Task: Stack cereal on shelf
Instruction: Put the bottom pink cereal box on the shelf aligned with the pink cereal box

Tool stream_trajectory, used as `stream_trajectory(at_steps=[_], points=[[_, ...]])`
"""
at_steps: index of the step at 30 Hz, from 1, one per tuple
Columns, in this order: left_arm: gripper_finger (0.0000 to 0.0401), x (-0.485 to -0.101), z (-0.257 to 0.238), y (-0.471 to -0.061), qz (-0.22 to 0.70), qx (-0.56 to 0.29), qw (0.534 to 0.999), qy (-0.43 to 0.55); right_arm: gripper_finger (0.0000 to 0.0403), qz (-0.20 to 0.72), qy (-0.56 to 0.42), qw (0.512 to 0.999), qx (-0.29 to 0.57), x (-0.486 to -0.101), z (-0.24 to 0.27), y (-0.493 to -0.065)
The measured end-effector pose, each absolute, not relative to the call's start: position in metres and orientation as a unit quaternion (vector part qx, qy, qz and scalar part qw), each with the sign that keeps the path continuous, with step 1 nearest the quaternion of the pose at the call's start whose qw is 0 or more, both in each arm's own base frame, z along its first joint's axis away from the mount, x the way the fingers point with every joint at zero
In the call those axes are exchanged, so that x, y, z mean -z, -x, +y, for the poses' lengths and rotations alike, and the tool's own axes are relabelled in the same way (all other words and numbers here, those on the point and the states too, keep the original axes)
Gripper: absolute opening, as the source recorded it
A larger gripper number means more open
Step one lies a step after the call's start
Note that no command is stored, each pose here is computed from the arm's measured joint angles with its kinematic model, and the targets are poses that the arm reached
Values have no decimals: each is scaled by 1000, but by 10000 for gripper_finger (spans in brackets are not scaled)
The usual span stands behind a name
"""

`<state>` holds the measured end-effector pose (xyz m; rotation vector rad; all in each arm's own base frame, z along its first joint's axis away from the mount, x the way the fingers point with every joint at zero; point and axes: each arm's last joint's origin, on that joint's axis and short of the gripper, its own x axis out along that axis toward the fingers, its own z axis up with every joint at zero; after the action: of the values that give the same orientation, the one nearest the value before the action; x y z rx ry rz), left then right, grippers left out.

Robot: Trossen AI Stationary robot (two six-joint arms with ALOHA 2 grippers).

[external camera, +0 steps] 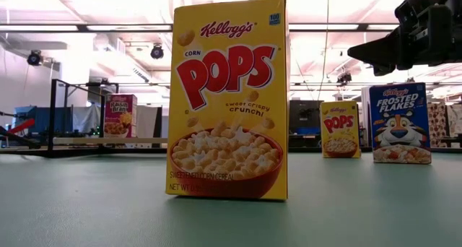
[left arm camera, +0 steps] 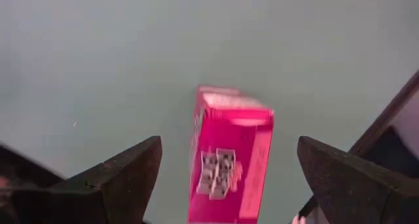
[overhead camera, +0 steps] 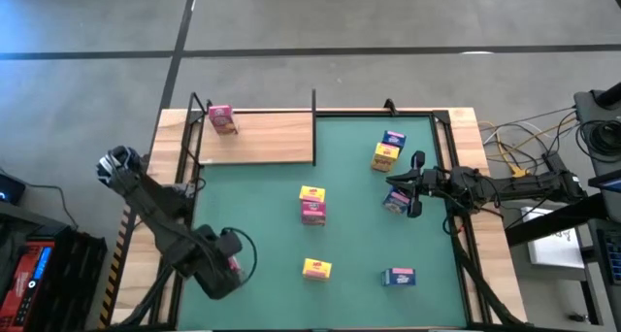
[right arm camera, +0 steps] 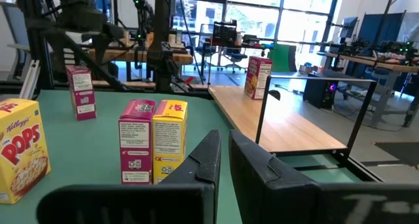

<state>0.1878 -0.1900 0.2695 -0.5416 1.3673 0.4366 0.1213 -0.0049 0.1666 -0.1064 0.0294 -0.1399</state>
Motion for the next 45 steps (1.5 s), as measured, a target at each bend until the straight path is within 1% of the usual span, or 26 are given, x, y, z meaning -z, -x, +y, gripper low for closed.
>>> stream_trajectory(at_steps=[8,13,18,23,32,36,40,45], points=[[339,-259,-211,-193,648,-205,701,216,22,15,53,996,70,-167,-5,-121],[339,-242,-212,-193,661,-218,693,190,22,15,53,996,70,-167,-5,-121],[334,-231,-211,-193,661,-211,697,181,22,15,53,996,70,-167,-5,-121],[299,-226,-209,-191,664,-214,694,176,22,15,53,996,70,-167,-5,-121],[200,-225,-205,-194,664,-215,694,175,22,15,53,996,70,-167,-5,-121],[166,-225,-200,-200,649,-227,705,172,22,15,53,996,70,-167,-5,-121],[154,-225,-188,-208,648,-240,704,164,22,15,53,996,70,-167,-5,-121],[162,-234,-162,-215,657,-251,696,144,22,15,53,996,70,-167,-5,-121]])
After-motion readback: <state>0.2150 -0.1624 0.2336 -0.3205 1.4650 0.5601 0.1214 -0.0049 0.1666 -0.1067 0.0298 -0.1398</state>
